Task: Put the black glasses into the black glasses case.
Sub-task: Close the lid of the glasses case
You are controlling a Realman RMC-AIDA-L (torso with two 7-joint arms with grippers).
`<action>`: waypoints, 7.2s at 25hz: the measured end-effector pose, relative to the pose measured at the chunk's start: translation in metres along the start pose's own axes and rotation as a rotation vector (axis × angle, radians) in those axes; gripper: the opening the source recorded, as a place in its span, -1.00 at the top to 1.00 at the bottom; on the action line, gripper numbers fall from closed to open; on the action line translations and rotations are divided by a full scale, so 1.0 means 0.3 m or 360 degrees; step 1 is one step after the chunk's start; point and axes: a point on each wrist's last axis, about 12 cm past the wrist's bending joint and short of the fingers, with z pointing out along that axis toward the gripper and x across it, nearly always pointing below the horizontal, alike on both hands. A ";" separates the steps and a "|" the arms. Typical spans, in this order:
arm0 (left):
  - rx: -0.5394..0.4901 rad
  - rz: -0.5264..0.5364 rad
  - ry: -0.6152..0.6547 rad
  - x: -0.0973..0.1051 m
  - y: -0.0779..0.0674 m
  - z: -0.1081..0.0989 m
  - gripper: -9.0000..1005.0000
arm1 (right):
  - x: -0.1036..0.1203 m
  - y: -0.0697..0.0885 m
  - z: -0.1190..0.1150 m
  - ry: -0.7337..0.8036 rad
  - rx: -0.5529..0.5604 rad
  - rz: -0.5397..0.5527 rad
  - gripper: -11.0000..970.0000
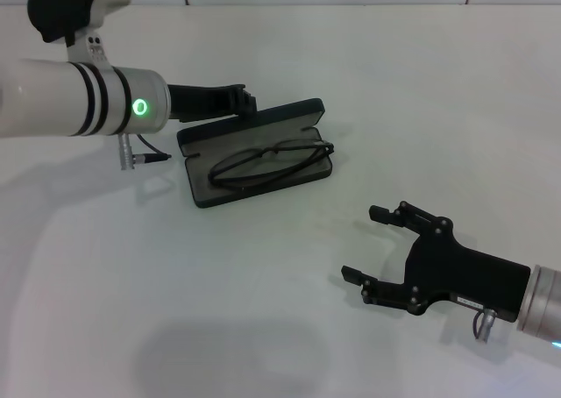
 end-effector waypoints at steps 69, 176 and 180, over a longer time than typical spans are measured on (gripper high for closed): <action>0.0149 0.0204 0.0040 0.051 -0.058 0.020 0.85 | -0.046 -0.076 0.125 0.0135 -0.0027 -0.0114 -0.74; 0.0243 0.0444 -0.0205 0.002 0.091 -0.299 0.87 | -0.010 0.000 0.037 0.0018 -0.0035 0.0025 -0.74; 0.0220 0.0319 -0.0193 -0.019 0.031 -0.256 0.87 | -0.010 -0.002 0.038 0.0021 -0.0031 0.0023 -0.74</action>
